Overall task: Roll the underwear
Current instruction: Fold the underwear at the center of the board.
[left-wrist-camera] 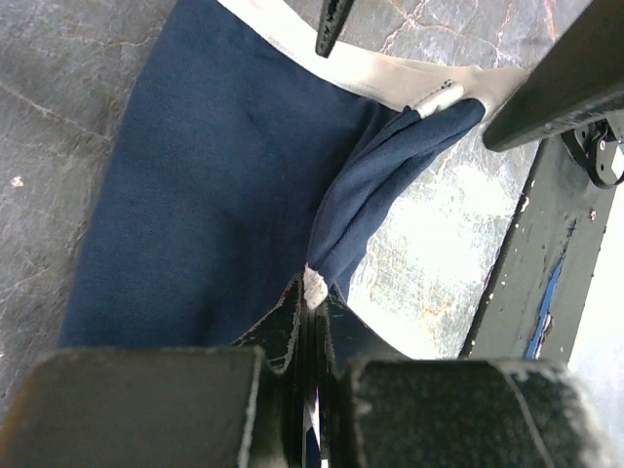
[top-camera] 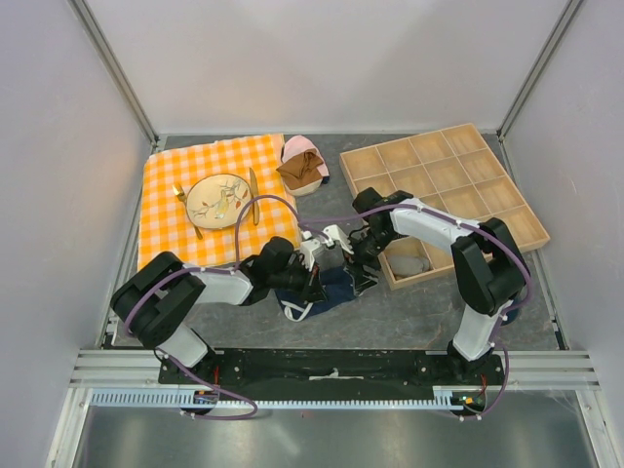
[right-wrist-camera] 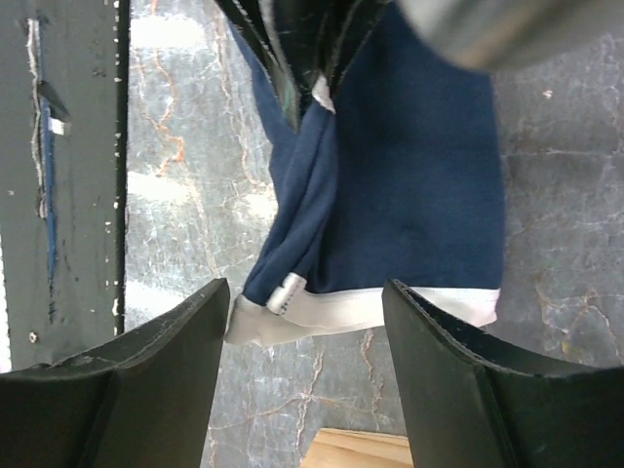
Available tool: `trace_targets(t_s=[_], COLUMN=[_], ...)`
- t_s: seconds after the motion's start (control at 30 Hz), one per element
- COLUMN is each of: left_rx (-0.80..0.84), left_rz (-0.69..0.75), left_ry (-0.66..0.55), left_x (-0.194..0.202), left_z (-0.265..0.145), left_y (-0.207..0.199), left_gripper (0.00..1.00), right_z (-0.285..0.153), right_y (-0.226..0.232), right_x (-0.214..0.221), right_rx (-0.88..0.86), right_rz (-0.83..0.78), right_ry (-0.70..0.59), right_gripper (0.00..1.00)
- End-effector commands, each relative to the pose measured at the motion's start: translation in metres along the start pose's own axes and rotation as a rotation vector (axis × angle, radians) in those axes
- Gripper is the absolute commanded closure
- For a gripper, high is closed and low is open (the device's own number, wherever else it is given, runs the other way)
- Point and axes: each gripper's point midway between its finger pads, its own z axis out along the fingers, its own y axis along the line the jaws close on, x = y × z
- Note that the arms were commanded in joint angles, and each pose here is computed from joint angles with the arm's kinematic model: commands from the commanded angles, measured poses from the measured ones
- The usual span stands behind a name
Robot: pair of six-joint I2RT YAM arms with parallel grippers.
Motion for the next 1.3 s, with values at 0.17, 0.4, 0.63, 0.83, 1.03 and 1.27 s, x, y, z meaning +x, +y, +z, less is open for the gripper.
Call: trace_targets(t_s=[0.17, 0.4, 0.63, 0.83, 1.03, 1.27], left_rx=[0.003, 0.004, 0.004, -0.004, -0.006, -0.031], left_rz=[-0.045, -0.052, -0.057, -0.061, -0.070, -0.101], left_ry=[-0.037, -0.050, -0.064, -0.088, -0.100, -0.132], left_x=[-0.007, -0.008, -0.011, -0.019, -0.023, -0.026], left_z=[-0.001, -0.003, -0.004, -0.008, -0.009, -0.012], left_y=[0.003, 0.003, 0.005, 0.007, 0.012, 0.020], left_gripper=[0.98, 0.98, 0.98, 0.98, 0.98, 0.98], right_z=[0.004, 0.005, 0.001, -0.002, -0.006, -0.003], right_y=[-0.005, 0.004, -0.020, -0.046, -0.053, -0.066], right_x=[0.006, 0.004, -0.007, -0.011, -0.023, -0.033], right_rx=[0.029, -0.042, 0.034, 0.128, 0.128, 0.115], right_rz=[0.016, 0.033, 0.067, 0.112, 0.120, 0.137], right_ry=[0.026, 0.023, 0.021, 0.017, -0.035, -0.059], right_gripper=[0.41, 0.72, 0.86, 0.89, 0.89, 0.89])
